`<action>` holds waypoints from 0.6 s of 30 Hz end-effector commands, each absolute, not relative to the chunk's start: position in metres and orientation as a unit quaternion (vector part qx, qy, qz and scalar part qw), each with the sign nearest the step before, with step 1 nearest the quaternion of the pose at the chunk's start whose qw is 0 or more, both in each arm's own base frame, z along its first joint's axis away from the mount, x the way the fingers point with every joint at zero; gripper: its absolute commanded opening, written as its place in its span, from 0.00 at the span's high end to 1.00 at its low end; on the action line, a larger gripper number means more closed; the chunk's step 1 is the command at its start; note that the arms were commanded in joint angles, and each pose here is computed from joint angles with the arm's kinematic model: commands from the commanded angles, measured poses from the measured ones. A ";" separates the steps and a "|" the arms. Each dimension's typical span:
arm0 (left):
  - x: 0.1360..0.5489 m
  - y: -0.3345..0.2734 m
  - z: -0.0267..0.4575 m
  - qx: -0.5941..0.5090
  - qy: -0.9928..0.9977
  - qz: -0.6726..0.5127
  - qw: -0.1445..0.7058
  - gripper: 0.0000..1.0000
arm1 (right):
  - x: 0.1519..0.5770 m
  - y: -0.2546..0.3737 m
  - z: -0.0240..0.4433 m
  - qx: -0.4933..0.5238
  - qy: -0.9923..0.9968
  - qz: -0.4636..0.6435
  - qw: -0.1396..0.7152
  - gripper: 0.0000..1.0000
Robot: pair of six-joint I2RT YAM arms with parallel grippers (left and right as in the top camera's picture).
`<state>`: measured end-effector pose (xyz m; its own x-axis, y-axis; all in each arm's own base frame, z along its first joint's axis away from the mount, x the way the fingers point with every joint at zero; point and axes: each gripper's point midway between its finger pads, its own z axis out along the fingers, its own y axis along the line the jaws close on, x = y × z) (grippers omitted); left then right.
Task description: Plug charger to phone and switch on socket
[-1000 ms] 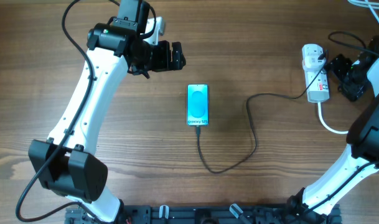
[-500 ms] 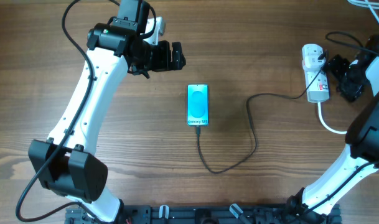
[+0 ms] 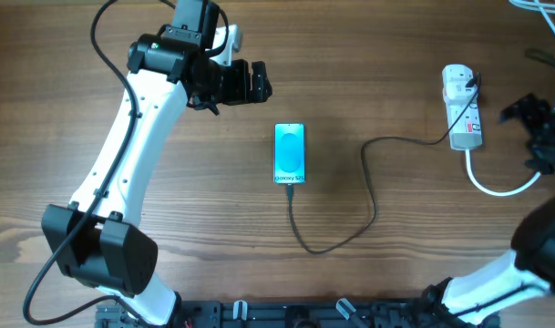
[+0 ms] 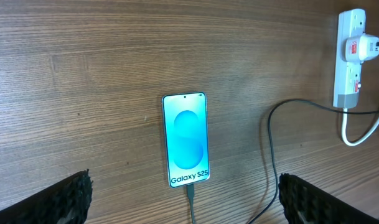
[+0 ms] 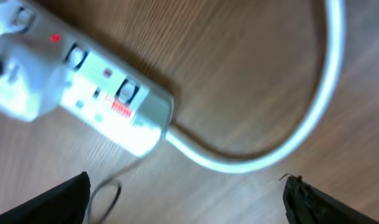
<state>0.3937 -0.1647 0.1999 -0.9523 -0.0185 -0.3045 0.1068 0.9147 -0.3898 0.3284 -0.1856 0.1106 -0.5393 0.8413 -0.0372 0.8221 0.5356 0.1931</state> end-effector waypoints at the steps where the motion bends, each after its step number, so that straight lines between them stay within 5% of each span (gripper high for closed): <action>1: 0.394 -0.164 0.198 0.025 0.967 -0.202 0.152 0.00 | 0.315 -0.167 0.143 0.453 0.885 0.073 0.084 0.00; 18: 0.394 -0.164 0.198 0.025 0.967 -0.201 0.152 0.00 | 0.244 -0.014 0.213 0.198 0.933 0.186 0.237 0.00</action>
<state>0.3938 -0.1648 0.1999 -0.9522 -0.0186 -0.3048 0.1070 0.9146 -0.3899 0.2558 -0.0359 0.1987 -0.7975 0.5238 -0.2995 0.3988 0.8301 0.3898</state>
